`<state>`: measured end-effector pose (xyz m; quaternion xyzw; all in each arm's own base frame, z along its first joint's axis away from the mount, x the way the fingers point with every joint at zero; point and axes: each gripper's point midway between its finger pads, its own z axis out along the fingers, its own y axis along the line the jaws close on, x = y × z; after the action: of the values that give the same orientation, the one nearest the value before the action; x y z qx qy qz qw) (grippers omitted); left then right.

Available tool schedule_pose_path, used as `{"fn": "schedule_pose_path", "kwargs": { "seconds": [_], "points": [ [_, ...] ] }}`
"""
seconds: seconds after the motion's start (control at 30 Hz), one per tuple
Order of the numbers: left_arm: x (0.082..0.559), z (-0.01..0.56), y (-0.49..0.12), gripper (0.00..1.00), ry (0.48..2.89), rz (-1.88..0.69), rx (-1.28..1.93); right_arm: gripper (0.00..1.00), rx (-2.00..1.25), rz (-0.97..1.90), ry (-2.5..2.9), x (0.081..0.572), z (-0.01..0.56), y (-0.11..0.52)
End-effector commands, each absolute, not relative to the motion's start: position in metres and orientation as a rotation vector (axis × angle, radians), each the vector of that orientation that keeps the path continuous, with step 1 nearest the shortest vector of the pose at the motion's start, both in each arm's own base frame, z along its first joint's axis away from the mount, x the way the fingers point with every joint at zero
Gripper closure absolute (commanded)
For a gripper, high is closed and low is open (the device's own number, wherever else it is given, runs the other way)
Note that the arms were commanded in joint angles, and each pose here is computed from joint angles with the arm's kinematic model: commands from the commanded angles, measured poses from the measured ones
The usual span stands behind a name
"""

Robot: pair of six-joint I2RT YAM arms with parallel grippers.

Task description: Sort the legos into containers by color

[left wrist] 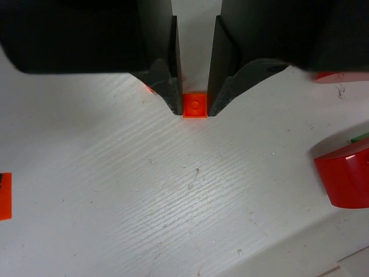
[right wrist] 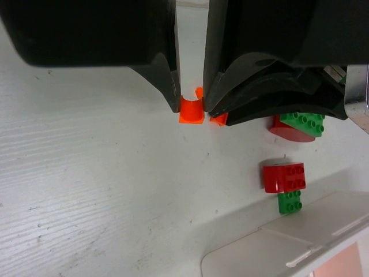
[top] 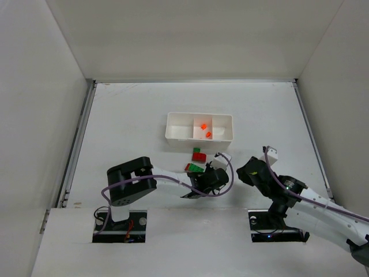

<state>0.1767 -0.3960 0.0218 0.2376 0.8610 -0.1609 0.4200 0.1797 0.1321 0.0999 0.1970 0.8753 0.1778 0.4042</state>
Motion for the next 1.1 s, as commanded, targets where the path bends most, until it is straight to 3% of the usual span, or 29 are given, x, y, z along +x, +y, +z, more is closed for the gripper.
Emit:
{"fn": "schedule_pose_path", "kwargs": {
  "seconds": [0.0, 0.27, 0.63, 0.97, 1.07],
  "points": [
    [0.183, 0.044, -0.403, 0.82, 2.110, -0.434, 0.558, 0.80, 0.492, 0.481, 2.185, 0.183, 0.106, 0.136],
    [0.181, 0.110, -0.392, 0.84, 2.006, -0.583, 0.470, 0.80, 0.457, 0.488, 2.125, 0.204, 0.135, 0.144],
    [0.198, 0.143, -0.321, 0.83, 1.974, -0.618, 0.255, 0.80, 0.276, 0.636, 1.966, 0.297, 0.215, 0.215],
    [0.239, 0.157, -0.270, 0.81, 1.946, -0.556, 0.087, 0.79, 0.230, 0.619, 2.025, 0.391, 0.193, 0.271],
    [0.253, 0.165, -0.264, 0.81, 1.932, -0.555, 0.043, 0.74, 0.234, 0.590, 2.046, 0.402, 0.183, 0.276]
  ]
}}
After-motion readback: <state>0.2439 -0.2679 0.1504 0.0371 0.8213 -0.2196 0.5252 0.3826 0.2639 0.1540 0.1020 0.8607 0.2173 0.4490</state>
